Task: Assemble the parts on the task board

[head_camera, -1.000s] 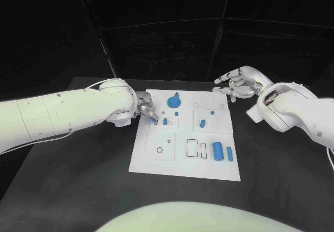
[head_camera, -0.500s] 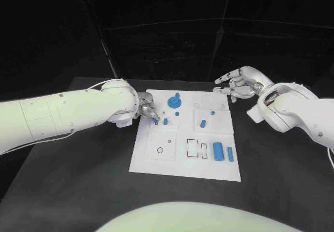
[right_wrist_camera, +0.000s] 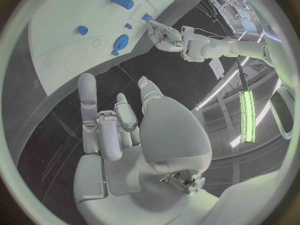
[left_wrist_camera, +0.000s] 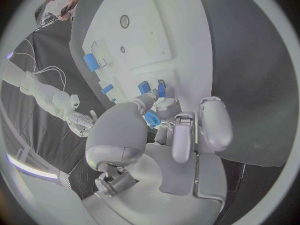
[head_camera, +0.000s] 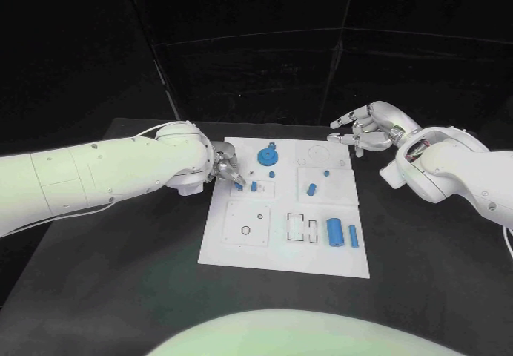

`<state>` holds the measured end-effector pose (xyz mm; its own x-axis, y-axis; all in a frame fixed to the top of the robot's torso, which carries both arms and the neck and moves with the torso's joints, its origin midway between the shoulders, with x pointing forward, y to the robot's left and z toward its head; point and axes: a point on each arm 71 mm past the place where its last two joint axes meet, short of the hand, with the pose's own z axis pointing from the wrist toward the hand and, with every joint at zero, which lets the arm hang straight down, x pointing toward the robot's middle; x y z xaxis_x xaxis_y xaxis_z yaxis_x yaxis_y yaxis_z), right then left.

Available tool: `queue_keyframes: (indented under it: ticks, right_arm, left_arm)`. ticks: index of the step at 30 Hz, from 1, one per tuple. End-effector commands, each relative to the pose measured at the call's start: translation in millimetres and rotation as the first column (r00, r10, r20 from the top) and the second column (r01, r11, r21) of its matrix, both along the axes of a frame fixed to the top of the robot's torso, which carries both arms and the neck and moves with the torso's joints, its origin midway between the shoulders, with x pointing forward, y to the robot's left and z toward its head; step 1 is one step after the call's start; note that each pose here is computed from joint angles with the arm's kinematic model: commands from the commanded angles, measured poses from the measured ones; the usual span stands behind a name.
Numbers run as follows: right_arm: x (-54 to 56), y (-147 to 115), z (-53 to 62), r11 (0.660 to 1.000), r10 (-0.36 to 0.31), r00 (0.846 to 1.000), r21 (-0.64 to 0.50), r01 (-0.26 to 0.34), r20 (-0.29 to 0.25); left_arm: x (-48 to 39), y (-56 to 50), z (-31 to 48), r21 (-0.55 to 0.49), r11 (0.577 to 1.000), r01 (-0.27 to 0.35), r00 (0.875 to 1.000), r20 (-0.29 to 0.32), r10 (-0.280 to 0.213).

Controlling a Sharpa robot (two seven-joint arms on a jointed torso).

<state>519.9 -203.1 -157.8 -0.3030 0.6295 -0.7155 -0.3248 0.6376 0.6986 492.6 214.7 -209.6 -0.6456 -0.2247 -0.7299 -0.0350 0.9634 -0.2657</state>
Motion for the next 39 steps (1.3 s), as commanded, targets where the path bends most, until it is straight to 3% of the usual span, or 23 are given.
queue_keyframes:
  ticks: [1, 17, 39]
  right_arm:
    - [0.2, 0.8, 1.1, 1.0, 0.007, 1.0, 0.003, -0.007, 0.0]
    - [0.5, 1.4, 0.8, 1.0, 0.01, 1.0, 0.002, -0.01, -0.002]
    - [0.2, 1.5, 1.4, 1.0, 0.008, 1.0, 0.006, -0.009, 0.005]
  left_arm:
    - [-2.9, 1.3, -4.4, 0.037, 0.999, 0.015, 0.999, -0.035, -0.014]
    - [-4.0, -0.5, -5.0, 0.044, 0.999, 0.028, 0.998, -0.05, -0.026]
    - [1.1, -3.7, -6.7, 0.055, 0.998, 0.032, 0.998, -0.059, -0.028]
